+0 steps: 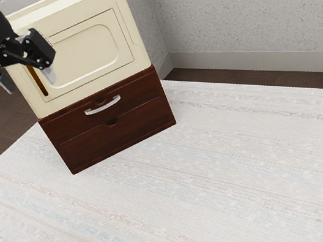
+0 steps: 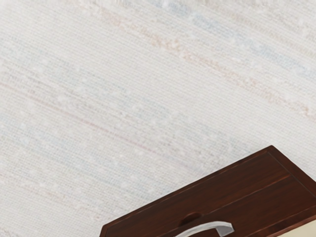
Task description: Pull the drawer handle with one arm to open the drawer
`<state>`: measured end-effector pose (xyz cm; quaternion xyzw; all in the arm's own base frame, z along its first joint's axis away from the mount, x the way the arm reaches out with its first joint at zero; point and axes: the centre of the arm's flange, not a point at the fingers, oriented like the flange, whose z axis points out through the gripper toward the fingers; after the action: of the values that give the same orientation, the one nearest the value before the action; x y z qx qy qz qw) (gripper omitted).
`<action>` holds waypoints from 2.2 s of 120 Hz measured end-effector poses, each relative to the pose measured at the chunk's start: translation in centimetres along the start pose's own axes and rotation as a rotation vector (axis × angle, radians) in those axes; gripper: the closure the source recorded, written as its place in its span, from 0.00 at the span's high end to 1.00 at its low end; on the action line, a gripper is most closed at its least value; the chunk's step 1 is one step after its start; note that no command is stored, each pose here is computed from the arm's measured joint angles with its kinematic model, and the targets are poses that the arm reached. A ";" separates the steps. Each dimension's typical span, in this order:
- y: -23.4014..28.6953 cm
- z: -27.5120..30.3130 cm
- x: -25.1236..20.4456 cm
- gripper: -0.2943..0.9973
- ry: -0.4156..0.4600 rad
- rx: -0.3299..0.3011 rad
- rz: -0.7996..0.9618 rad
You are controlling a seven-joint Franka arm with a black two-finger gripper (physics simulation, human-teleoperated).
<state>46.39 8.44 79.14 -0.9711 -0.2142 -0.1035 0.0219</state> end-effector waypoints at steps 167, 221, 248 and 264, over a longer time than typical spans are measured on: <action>3.6 13.0 -8.6 0.77 0.235 0.054 1.018; -0.9 17.1 -1.5 0.77 0.209 0.076 1.138; -2.7 18.7 1.6 0.77 0.203 0.093 1.154; -2.9 19.8 3.8 0.77 0.202 0.091 1.172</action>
<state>52.32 14.30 60.56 -0.9108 0.3563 -0.1569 0.1372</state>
